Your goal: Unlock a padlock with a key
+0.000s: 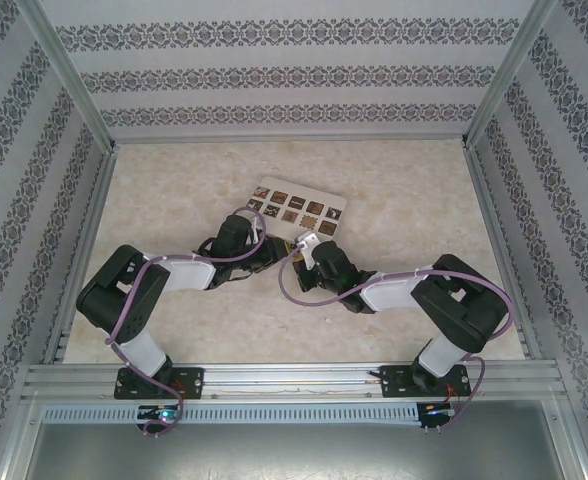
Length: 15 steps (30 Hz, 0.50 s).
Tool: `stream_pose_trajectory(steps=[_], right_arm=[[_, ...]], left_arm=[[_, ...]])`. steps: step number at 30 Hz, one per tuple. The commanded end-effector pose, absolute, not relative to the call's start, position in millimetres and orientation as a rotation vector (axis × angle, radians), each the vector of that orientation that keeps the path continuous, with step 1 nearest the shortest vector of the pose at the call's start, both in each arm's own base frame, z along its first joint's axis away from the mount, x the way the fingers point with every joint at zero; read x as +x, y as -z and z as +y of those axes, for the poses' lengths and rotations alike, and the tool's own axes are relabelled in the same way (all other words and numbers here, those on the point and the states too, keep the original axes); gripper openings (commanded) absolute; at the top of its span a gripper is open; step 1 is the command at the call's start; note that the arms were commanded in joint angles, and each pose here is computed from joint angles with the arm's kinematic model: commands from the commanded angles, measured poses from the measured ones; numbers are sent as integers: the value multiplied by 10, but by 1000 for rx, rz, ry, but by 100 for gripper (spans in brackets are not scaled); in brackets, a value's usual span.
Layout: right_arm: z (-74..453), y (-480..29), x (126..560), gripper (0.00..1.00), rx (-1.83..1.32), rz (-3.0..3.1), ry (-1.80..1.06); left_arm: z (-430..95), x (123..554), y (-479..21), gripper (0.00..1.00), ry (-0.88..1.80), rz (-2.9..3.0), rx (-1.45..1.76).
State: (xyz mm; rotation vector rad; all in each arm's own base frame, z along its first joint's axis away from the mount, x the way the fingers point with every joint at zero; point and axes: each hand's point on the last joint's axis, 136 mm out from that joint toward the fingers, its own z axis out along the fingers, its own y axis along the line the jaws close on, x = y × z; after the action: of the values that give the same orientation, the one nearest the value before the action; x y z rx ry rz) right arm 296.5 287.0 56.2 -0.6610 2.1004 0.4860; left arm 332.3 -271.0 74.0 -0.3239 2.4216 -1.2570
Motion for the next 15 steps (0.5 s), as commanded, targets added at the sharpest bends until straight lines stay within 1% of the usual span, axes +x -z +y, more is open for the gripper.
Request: stream_pose_trajectory(steps=[1, 15], right_arm=[[2967, -760, 3094, 0, -623, 2000, -529], [3062, -937, 3196, 0, -613, 1846, -601]], left_arm=[[-2924, 3304, -1099, 22, 1402, 2357, -257], [-2969, 3227, -1234, 22, 1456, 2360, -261]])
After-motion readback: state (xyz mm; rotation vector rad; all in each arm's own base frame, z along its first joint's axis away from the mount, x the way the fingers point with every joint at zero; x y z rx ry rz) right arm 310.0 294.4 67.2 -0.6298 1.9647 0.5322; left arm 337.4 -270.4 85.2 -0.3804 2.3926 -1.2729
